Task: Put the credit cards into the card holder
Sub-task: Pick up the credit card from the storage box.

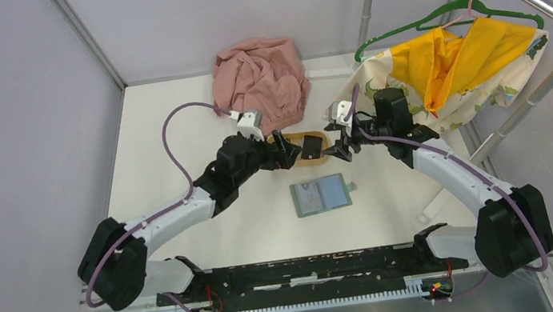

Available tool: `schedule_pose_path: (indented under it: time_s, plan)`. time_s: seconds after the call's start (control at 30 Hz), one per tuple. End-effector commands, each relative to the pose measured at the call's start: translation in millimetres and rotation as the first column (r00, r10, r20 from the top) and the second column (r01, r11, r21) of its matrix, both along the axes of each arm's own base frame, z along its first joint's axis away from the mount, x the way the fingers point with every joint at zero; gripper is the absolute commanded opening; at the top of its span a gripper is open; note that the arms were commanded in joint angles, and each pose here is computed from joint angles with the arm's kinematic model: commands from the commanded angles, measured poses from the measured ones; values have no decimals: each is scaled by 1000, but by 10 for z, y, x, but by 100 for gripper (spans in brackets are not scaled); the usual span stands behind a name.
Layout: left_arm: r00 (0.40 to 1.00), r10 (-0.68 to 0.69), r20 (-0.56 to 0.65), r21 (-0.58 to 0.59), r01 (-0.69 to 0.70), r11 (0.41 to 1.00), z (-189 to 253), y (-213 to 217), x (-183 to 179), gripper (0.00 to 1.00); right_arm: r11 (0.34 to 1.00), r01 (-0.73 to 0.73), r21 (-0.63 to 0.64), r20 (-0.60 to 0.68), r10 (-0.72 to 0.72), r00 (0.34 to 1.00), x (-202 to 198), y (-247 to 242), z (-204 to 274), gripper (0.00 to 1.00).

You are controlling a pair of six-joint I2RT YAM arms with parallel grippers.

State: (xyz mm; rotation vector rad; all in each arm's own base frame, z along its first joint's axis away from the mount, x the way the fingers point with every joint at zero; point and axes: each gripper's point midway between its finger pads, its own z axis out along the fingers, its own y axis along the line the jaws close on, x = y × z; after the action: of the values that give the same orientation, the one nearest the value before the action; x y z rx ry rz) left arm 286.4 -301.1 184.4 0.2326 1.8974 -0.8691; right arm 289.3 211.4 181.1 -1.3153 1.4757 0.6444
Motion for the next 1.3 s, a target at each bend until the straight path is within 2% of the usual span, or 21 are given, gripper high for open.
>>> schedule_pose_path:
  time_s: [0.0, 0.1, 0.27, 0.57, 0.87, 1.27]
  plan:
    - [990, -62, -129, 39, 68, 997, -336, 60, 245, 93, 998, 33, 58, -22, -31, 999, 236, 107, 234, 68]
    - [971, -134, -198, 0, 137, 991, -449, -124, 309, 86, 996, 72, 45, -99, -67, 993, 216, 77, -17, 66]
    - [946, -166, -279, -4, 172, 985, -661, -370, 522, 74, 993, 101, 63, -159, -90, 983, 155, 34, -239, 65]
    - [905, -117, -409, 45, 148, 988, -1052, -517, 734, 69, 992, 112, 62, -200, -97, 975, 179, 5, -279, 64]
    - [881, -127, -456, 56, 170, 984, -1171, -612, 752, 66, 991, 114, 69, -201, -98, 975, 186, -20, -254, 64]
    - [866, -202, -457, -23, 215, 976, -1064, -814, 666, 50, 990, 116, 77, -208, -97, 973, 189, -38, -244, 64]
